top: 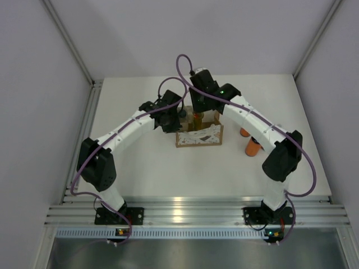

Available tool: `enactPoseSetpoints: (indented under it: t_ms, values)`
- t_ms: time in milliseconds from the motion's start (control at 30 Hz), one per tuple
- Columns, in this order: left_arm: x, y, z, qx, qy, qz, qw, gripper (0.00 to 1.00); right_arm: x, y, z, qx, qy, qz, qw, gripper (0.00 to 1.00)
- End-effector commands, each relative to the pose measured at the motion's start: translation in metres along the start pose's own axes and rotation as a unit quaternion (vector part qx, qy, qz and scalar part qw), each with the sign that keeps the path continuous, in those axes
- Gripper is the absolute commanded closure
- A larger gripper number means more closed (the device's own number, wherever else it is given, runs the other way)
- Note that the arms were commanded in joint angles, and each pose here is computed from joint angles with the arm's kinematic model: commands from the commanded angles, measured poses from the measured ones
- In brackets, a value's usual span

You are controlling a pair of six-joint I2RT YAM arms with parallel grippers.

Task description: Take the personal care products out of the canvas bag

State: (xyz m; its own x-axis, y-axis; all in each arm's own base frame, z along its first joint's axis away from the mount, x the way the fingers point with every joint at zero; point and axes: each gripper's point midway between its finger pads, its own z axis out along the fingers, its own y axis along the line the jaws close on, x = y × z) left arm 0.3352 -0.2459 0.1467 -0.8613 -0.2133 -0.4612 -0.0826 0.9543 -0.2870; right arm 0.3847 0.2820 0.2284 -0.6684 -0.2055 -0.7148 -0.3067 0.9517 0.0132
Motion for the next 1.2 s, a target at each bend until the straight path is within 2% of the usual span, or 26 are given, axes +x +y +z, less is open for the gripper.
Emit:
enactPoseSetpoints:
  t_ms: [0,633,1000,1167]
  values:
    - [-0.003,0.001,-0.015,0.004,-0.004,0.006,1.0,0.93,-0.075,0.005,-0.082,-0.035,-0.132,0.03,0.99,1.0]
    - [-0.003,-0.001,-0.011,0.006,0.002,0.008,1.0,0.93,-0.114,-0.02,-0.183,-0.059,-0.205,0.06,0.975,1.0]
    - [-0.003,-0.001,-0.012,0.006,0.001,0.01,1.0,0.93,-0.109,-0.068,-0.233,-0.019,-0.233,0.083,0.969,1.0]
    - [-0.002,-0.001,-0.012,0.007,0.003,0.008,1.0,0.93,-0.098,-0.096,-0.239,0.015,-0.229,0.093,0.969,1.0]
